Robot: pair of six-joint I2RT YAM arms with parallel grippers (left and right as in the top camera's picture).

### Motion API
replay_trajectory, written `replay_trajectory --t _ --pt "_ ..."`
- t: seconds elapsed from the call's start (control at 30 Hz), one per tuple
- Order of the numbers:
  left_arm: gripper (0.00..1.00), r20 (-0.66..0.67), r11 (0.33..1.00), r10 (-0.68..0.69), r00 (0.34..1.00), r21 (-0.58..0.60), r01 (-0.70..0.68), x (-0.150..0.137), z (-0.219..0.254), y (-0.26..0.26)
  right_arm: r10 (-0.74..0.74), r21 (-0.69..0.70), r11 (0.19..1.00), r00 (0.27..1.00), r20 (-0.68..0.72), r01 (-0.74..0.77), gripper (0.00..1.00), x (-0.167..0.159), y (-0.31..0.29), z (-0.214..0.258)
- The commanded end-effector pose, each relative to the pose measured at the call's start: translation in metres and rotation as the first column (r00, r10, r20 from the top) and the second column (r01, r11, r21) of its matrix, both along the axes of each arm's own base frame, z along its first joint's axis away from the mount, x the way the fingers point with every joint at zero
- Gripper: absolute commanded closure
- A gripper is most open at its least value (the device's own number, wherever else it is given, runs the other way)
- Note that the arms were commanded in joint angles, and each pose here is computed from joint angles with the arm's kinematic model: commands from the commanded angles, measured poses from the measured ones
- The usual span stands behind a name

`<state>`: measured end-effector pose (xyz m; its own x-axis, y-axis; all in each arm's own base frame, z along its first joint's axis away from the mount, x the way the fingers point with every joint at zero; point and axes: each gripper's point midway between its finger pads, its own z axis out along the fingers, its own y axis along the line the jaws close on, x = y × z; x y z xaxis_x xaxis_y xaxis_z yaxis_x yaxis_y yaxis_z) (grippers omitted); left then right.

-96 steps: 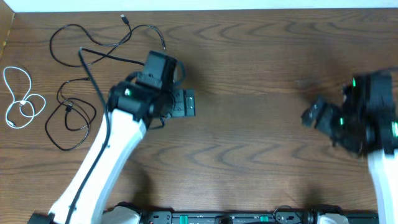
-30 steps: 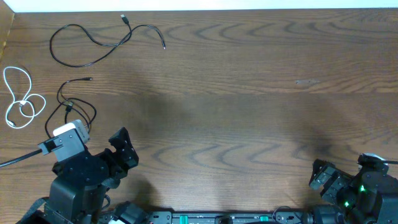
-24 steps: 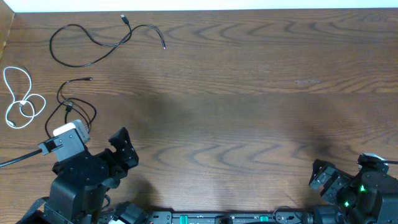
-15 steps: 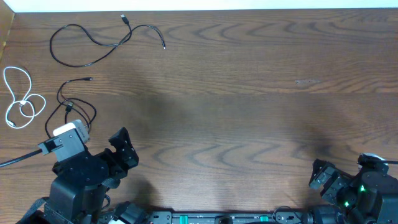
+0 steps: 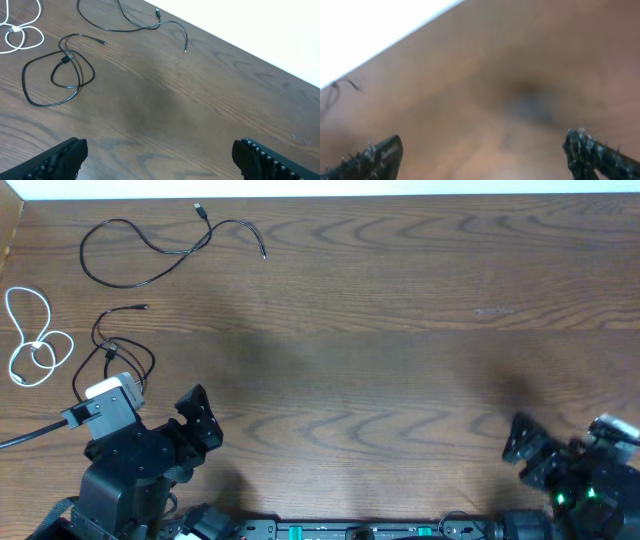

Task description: Untangle cables

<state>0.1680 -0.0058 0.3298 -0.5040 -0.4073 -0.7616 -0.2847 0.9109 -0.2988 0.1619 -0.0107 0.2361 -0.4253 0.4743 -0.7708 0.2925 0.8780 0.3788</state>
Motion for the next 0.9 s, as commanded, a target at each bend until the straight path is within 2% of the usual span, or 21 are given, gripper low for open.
replay_trajectory --t 0.0,0.07,0.47,0.87 --pt "0.02 0.004 1.000 0.017 1.000 0.007 -0.017 0.001 0.001 0.003 0.017 -0.063 0.998 0.997 0.069 -0.012 0.01 0.012 -0.003 -0.004" --pt "0.02 0.004 1.000 0.017 1.000 0.007 -0.017 0.001 0.001 0.003 0.036 -0.097 0.995 0.993 0.109 -0.025 0.01 0.021 -0.003 -0.012" --pt "0.02 0.004 1.000 0.017 1.000 0.007 -0.017 0.001 0.001 0.003 0.032 -0.098 0.995 0.935 0.353 0.003 0.01 0.062 -0.003 -0.049" --pt "0.02 0.004 1.000 0.017 1.000 0.007 -0.017 0.001 0.001 0.003 0.033 -0.090 0.996 0.836 0.548 0.020 0.01 0.083 -0.002 -0.046"
